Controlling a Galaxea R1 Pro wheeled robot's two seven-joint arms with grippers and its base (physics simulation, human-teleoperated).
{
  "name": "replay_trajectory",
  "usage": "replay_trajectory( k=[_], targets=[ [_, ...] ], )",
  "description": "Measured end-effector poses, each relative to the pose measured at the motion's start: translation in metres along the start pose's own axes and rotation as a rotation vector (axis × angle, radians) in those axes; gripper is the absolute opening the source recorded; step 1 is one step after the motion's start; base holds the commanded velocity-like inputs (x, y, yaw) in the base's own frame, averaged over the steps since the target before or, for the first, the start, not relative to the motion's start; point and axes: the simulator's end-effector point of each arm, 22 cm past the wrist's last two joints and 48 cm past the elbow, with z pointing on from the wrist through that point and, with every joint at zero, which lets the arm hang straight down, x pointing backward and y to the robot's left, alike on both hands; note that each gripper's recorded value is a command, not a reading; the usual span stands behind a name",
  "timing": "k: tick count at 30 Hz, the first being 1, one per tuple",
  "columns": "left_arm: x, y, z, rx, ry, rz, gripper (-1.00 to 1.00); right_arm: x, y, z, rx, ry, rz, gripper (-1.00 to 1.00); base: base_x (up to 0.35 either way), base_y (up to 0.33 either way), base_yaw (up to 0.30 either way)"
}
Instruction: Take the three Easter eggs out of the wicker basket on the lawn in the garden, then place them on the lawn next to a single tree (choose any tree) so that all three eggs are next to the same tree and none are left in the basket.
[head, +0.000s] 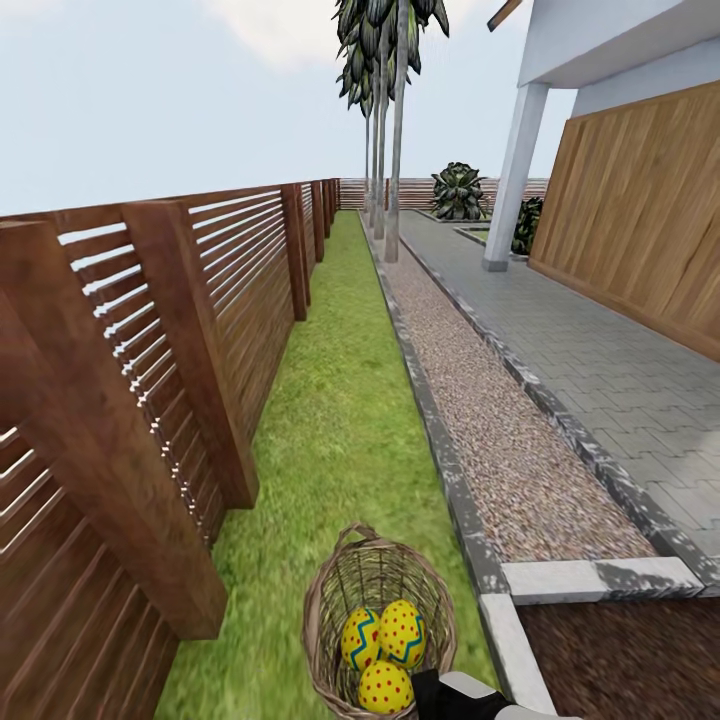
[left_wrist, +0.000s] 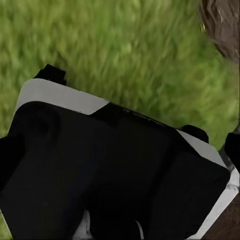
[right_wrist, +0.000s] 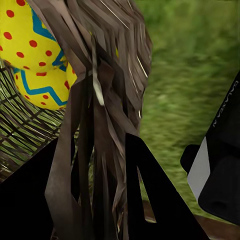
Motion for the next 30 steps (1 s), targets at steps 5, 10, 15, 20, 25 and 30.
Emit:
replay_trajectory(
  k=[5, 10, 15, 20, 25, 30],
  targets=[
    [0.033, 0.023, 0.004, -0.02, -0.022, -0.006, 1.0, 0.0, -0.001, -0.002, 0.0, -0.001, -0.004, -1.0, 0.0, 0.0, 0.0],
    [0.032, 0.029, 0.004, -0.027, -0.028, -0.008, 1.0, 0.001, -0.001, -0.002, 0.0, 0.0, -0.005, -1.0, 0.0, 0.0, 0.0],
    [0.031, 0.032, 0.003, -0.031, -0.031, -0.004, 1.0, 0.001, -0.001, -0.003, 0.0, -0.001, -0.006, -1.0, 0.168, 0.0, 0.0],
    [0.031, 0.033, 0.003, -0.032, -0.031, -0.004, 1.0, 0.001, -0.001, -0.003, 0.0, 0.0, -0.006, -1.0, 0.321, 0.0, 0.0],
    [0.031, 0.033, 0.003, -0.032, -0.031, -0.004, 1.0, 0.001, -0.001, -0.003, 0.0, -0.001, -0.005, -1.0, 0.325, 0.0, 0.0],
    [0.031, 0.032, 0.003, -0.032, -0.031, -0.004, 1.0, -0.002, 0.0, -0.003, -0.002, -0.011, -0.002, -1.0, 0.325, 0.0, 0.0]
  ],
)
